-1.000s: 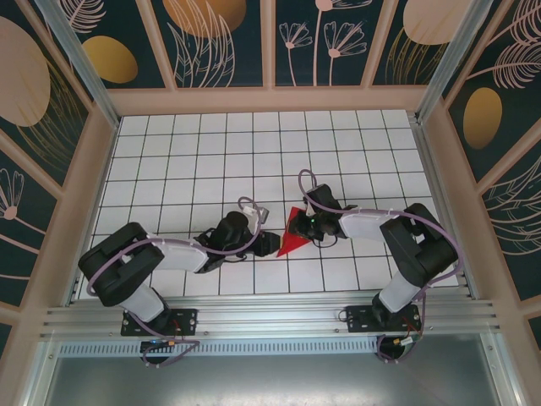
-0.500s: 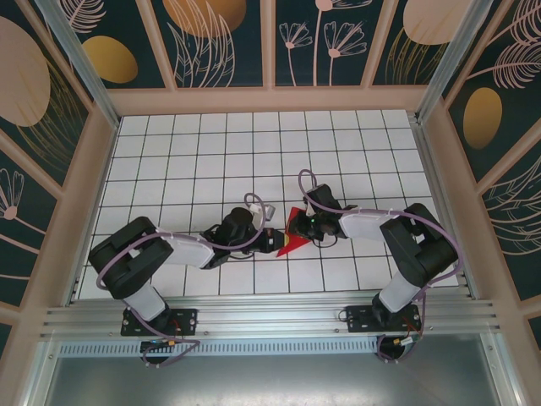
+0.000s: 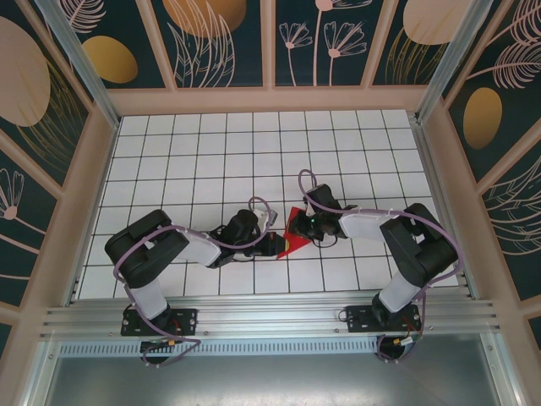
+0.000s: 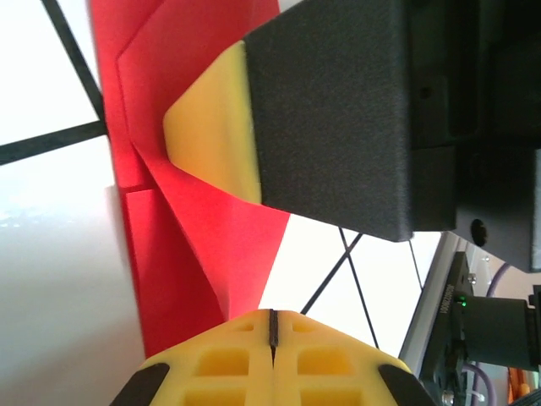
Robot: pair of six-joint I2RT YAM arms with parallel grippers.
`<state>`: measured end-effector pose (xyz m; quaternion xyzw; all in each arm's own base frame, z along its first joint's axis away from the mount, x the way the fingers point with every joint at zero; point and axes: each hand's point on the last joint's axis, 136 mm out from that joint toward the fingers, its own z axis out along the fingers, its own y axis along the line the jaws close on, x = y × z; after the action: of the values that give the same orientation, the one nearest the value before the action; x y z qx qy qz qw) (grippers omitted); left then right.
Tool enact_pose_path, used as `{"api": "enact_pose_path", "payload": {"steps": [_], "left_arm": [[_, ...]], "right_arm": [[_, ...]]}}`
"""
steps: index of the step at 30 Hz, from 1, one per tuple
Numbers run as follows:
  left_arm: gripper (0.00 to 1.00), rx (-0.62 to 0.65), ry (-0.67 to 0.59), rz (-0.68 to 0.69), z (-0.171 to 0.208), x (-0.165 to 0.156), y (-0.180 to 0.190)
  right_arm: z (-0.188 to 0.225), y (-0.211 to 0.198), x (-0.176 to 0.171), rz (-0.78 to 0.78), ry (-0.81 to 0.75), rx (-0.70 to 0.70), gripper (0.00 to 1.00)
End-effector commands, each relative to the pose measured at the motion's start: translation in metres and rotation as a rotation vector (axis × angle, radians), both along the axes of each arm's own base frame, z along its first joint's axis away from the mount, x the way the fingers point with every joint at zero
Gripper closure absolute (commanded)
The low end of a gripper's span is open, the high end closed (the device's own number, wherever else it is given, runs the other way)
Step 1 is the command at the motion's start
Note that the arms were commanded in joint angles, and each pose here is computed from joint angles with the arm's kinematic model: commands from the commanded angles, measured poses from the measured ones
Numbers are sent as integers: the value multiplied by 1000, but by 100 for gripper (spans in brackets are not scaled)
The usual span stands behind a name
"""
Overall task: Fold a paper plane with a square sheet of paper (pick it up from the middle)
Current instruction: Fourth fold the wing at the center of the table.
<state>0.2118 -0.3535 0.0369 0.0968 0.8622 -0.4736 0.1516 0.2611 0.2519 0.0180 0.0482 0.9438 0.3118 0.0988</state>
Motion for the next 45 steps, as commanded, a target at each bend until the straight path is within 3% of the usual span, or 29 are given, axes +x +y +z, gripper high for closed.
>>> {"api": "enact_pose_path", "payload": {"steps": [1,18,30,39,45], "left_arm": [[95,53,-14,-1,-13,2,4],[97,78,75,5,-44,-23,27],[97,300,52,-34,-62,-27,50],[96,245,-92,24,15,6,32],[96,179,-119,1,45,7,15]], "right_arm": [[-7,-4,-3,-7,14,-26,83],[-11,-6,-4,-13,24,-40,83],[-11,-4,-2,-11,22,-45,83],[-12,-3,-3,-9,26,-53,82],[-11,-1,-1,-6,23,-52,83]]}}
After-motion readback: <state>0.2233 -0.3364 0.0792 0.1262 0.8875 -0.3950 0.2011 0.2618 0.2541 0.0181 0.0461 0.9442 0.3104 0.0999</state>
